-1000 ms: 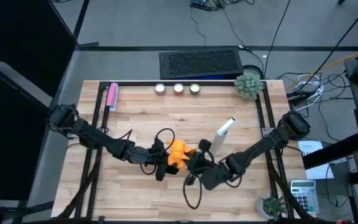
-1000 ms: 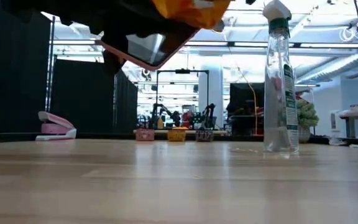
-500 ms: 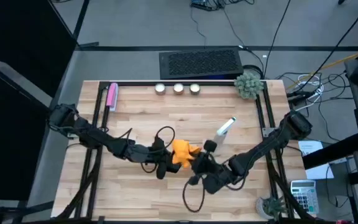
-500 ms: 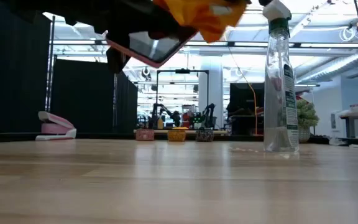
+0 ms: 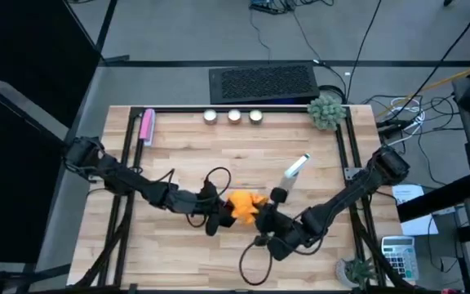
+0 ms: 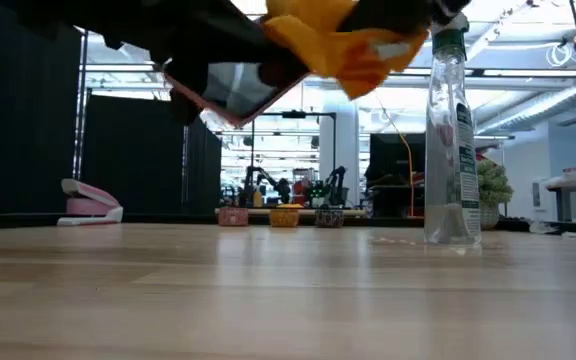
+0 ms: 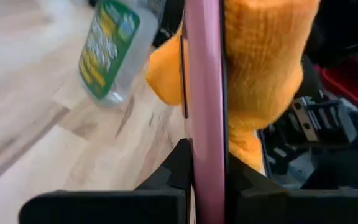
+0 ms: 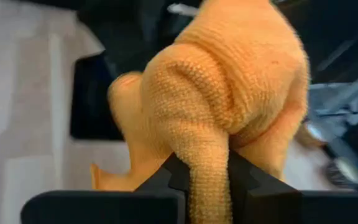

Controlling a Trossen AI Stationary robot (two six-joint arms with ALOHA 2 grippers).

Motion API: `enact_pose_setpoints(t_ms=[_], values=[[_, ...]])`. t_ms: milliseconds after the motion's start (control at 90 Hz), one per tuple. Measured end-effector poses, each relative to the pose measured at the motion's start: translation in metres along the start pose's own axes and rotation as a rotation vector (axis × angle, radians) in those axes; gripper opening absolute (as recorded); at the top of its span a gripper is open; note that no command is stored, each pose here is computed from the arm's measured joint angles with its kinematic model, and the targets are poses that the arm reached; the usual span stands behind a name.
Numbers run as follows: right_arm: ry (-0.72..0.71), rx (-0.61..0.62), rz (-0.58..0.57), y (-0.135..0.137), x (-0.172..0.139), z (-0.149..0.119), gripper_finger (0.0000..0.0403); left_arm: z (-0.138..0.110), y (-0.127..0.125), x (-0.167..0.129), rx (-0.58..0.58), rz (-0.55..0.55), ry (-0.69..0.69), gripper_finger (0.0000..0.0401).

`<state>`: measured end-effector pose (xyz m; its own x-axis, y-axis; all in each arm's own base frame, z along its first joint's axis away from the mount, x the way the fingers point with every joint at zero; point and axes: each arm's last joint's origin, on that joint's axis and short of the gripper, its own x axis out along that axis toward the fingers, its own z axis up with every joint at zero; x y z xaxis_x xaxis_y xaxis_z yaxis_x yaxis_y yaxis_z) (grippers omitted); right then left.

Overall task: Apply microfiber cloth
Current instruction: Wipe the front side of the pink cellphone using the orange microfiber cloth

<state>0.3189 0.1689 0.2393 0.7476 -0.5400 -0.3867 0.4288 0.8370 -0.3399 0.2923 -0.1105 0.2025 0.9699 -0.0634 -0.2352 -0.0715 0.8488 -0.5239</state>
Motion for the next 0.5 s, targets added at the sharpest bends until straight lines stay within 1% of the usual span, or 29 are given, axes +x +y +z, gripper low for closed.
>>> enact_pose_setpoints(t_ms=[122,211,289,344,422,500], values=[[-0.083,0.057,-0.006,-0.008,0.01,0.02,0.0024,0.0,0.0,0.0,0.001,0.003,0.004,0.0012],[-0.121,0.065,0.055,-0.002,0.022,0.025,0.0024,-0.003,0.0,0.0,0.007,-0.005,0.031,0.0012],[-0.111,0.059,0.114,0.009,0.03,0.02,0.0025,-0.005,0.001,0.0,0.012,-0.011,0.053,0.0012],[-0.075,0.051,0.127,0.015,0.032,0.011,0.0025,-0.007,0.002,0.0,0.017,-0.003,0.068,0.0012],[-0.009,0.018,0.109,0.02,0.026,-0.003,0.0025,-0.007,0.004,0.001,0.021,0.009,0.069,0.0012],[0.034,-0.019,0.081,0.019,0.017,-0.011,0.0025,-0.007,0.004,0.001,0.023,0.02,0.062,0.0012]])
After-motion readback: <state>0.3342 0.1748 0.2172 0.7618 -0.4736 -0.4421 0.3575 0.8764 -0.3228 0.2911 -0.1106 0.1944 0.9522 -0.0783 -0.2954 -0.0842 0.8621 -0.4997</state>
